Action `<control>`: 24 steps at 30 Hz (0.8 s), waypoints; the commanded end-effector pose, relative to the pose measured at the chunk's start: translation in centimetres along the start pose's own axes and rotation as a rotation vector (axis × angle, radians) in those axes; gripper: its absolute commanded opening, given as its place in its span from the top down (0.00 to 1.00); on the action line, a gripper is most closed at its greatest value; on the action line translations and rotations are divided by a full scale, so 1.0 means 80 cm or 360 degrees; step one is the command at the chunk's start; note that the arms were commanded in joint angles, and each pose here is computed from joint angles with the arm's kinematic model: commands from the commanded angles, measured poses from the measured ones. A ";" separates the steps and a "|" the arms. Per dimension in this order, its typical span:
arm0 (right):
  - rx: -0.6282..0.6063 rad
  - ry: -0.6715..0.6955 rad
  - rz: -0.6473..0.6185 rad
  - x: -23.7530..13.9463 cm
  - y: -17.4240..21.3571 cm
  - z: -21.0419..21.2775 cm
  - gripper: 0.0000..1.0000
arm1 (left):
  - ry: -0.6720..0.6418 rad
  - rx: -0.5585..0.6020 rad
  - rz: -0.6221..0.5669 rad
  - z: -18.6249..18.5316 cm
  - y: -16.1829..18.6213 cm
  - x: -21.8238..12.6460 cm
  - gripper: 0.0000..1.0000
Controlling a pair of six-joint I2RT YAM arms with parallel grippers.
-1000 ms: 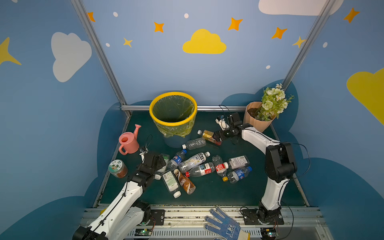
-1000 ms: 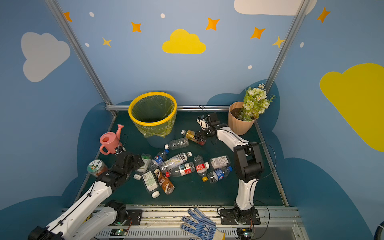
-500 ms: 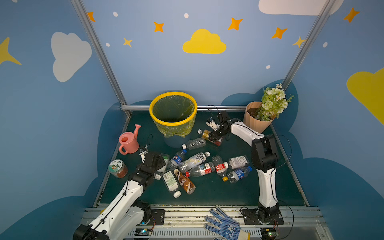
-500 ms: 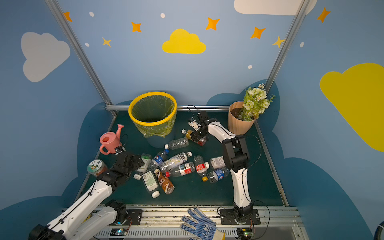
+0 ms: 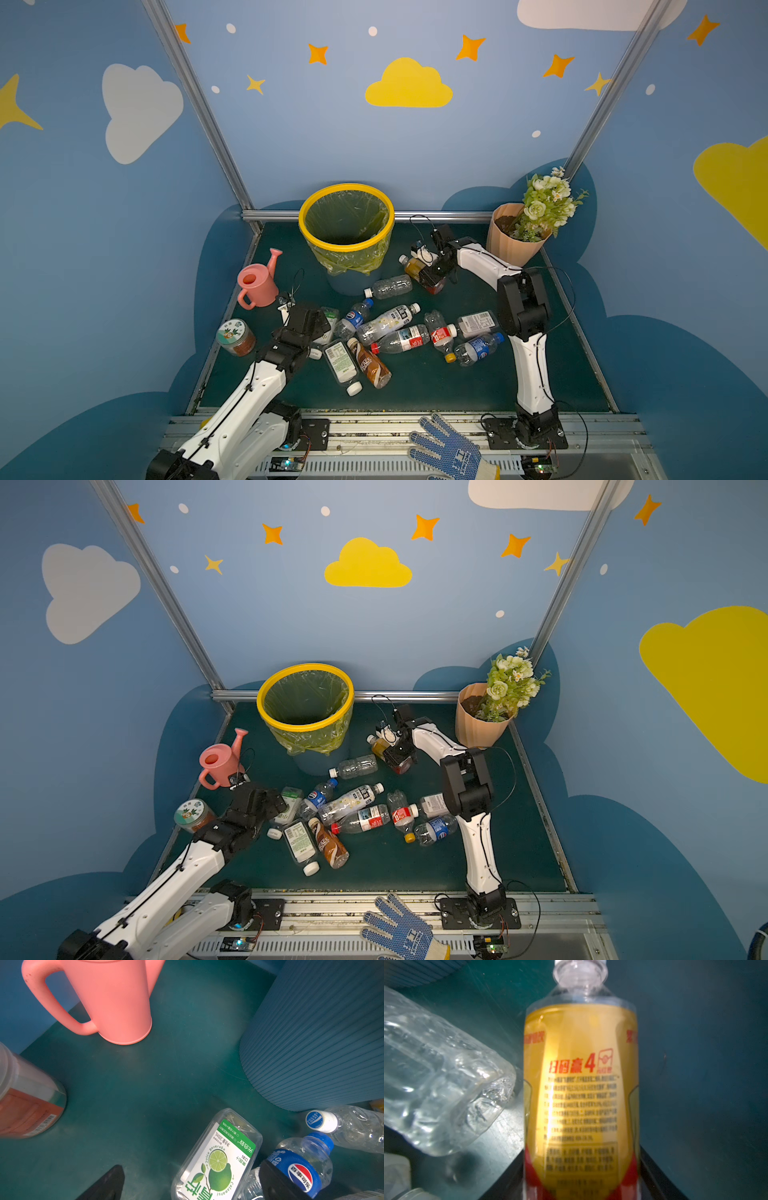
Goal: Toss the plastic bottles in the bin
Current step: 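Lower the right gripper onto the yellow-red labelled bottle and grasp it, then lift the yellow-red bottle with the right gripper and release it over the bin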
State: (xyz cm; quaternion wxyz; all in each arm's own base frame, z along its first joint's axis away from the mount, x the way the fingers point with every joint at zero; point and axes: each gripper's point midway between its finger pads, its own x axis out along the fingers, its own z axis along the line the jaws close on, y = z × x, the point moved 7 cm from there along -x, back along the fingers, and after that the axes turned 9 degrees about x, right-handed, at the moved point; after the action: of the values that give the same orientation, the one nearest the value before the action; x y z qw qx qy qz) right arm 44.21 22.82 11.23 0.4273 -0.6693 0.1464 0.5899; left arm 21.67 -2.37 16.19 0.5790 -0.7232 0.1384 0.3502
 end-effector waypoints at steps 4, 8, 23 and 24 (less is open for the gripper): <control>0.0050 -0.0026 -0.0158 -0.037 -0.011 0.004 0.45 | -0.0009 -0.0028 -0.0022 0.003 -0.002 -0.003 0.00; 0.0162 -0.0065 -0.0358 -0.078 -0.016 0.000 0.45 | -0.0009 -0.0033 -0.0020 0.004 -0.002 -0.003 0.00; 0.0349 -0.0152 -0.1460 -0.317 -0.005 0.007 0.47 | 0.0004 -0.0058 -0.0041 0.006 -0.001 -0.006 0.00; 0.0336 -0.0147 -0.1551 -0.337 -0.003 0.012 0.47 | 0.0007 -0.0061 -0.0041 0.006 0.000 -0.006 0.00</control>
State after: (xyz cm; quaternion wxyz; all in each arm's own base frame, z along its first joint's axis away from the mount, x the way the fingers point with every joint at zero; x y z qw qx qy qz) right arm 38.01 15.43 31.40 0.6936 -0.6057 -0.0602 0.3853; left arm 21.47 -2.26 16.84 0.5727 -0.7355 0.1279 0.3387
